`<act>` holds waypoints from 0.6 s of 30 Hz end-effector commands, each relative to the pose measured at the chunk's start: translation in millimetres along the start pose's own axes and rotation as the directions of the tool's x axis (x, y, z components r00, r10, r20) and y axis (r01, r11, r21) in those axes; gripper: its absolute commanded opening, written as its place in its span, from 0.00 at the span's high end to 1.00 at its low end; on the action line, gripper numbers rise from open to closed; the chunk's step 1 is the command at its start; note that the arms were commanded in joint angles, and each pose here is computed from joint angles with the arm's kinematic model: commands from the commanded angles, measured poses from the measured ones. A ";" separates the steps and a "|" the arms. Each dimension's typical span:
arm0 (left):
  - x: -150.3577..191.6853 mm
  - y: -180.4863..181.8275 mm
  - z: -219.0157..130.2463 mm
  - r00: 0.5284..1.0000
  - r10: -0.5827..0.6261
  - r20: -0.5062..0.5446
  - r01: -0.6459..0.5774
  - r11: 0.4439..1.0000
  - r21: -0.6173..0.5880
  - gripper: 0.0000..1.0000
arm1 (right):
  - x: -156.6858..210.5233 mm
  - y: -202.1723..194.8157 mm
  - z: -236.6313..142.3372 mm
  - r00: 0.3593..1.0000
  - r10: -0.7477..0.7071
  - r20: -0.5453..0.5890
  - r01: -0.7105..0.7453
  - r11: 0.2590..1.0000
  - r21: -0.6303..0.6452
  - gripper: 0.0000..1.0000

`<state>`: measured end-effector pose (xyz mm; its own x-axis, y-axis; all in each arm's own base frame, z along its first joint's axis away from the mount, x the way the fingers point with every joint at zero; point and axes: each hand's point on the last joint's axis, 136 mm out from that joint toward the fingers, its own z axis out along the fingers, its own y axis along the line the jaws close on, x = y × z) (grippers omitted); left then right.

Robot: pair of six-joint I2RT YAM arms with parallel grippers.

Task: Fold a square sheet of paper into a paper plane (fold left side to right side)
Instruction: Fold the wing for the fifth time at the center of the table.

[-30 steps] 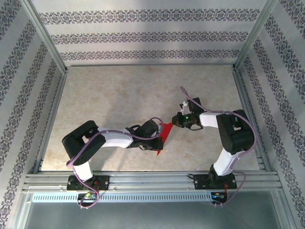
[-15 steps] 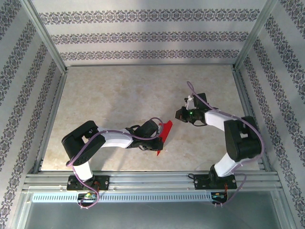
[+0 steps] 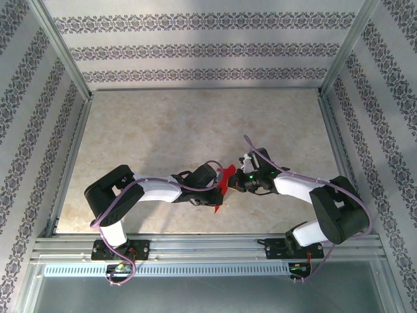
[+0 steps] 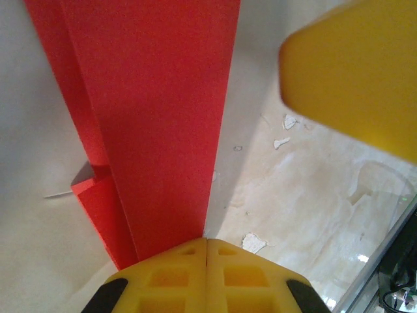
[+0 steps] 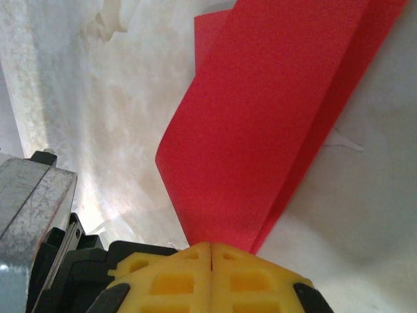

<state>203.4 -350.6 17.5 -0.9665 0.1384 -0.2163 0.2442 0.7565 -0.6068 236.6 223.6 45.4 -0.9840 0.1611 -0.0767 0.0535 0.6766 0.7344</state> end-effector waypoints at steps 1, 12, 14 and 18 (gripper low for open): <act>35.8 41.6 5.2 0.993 -0.044 -0.108 0.026 0.987 -0.156 0.94 | -4.2 6.2 7.6 1.000 0.020 0.011 -0.020 1.000 -0.017 1.00; 36.5 42.2 5.8 0.993 -0.044 -0.110 0.027 0.987 -0.156 0.94 | 0.3 1.9 28.8 0.999 0.030 -0.024 -0.030 0.999 0.016 1.00; 36.4 41.8 5.5 0.993 -0.044 -0.110 0.027 0.987 -0.155 0.94 | -0.6 -3.7 30.6 0.999 0.042 -0.021 -0.041 0.998 0.038 1.00; 35.5 40.2 4.6 0.994 -0.041 -0.106 0.024 0.988 -0.149 0.94 | 1.3 -19.2 33.7 0.996 0.082 -0.028 -0.080 0.993 0.091 1.00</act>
<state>203.4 -350.6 17.5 -0.9665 0.1384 -0.2163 0.2442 0.7565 -0.6068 234.0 239.0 15.7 -0.9865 0.1635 -0.0001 0.1159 0.6997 0.7050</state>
